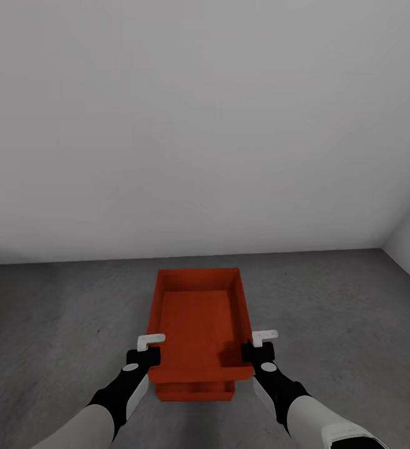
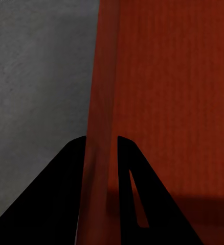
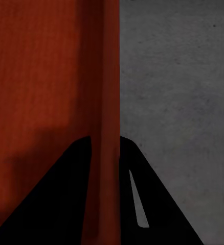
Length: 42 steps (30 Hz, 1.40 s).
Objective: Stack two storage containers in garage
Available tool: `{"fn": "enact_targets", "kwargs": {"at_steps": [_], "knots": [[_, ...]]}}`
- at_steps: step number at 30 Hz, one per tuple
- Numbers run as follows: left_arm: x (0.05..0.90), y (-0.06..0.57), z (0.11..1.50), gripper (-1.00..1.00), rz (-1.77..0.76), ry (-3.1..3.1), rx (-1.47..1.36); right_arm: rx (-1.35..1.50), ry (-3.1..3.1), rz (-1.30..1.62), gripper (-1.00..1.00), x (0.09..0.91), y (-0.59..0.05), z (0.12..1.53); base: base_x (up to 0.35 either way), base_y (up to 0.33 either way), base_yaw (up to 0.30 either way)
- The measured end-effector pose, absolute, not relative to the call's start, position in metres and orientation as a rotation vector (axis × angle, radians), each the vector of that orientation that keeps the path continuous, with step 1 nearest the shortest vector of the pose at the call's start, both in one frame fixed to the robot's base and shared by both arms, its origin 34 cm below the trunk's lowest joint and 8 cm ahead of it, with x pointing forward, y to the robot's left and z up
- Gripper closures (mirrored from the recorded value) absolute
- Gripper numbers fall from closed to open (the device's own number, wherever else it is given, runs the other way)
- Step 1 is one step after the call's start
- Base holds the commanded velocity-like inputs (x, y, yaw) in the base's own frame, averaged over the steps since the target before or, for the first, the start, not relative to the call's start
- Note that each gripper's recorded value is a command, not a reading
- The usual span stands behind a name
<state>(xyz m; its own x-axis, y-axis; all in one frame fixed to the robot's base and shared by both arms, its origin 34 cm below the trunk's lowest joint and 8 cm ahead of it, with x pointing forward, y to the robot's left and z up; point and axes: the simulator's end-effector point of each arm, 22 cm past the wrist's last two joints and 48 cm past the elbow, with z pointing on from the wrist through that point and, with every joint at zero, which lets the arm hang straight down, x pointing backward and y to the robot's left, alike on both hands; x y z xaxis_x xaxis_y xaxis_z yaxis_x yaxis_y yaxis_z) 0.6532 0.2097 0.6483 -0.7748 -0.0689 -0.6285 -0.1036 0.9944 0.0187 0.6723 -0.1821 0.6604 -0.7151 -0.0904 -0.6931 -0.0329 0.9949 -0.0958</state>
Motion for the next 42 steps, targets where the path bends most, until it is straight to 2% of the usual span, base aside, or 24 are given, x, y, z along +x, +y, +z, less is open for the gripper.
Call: {"fn": "enact_targets", "kwargs": {"at_steps": [16, 42], "knots": [[0.6536, 0.2116, 0.6484, 1.0, 0.065, 2.459, -0.118, -0.083, 2.367, -0.099, 1.0, 0.672, -0.1803, 0.6608, 0.069, 0.058, 0.0], [0.6537, 0.2114, 0.6483, 1.0, 0.066, 2.46, -0.118, -0.083, 2.367, -0.099, 1.0, 0.6721, -0.1804, 0.6607, 0.002, 0.002, 0.0]]}}
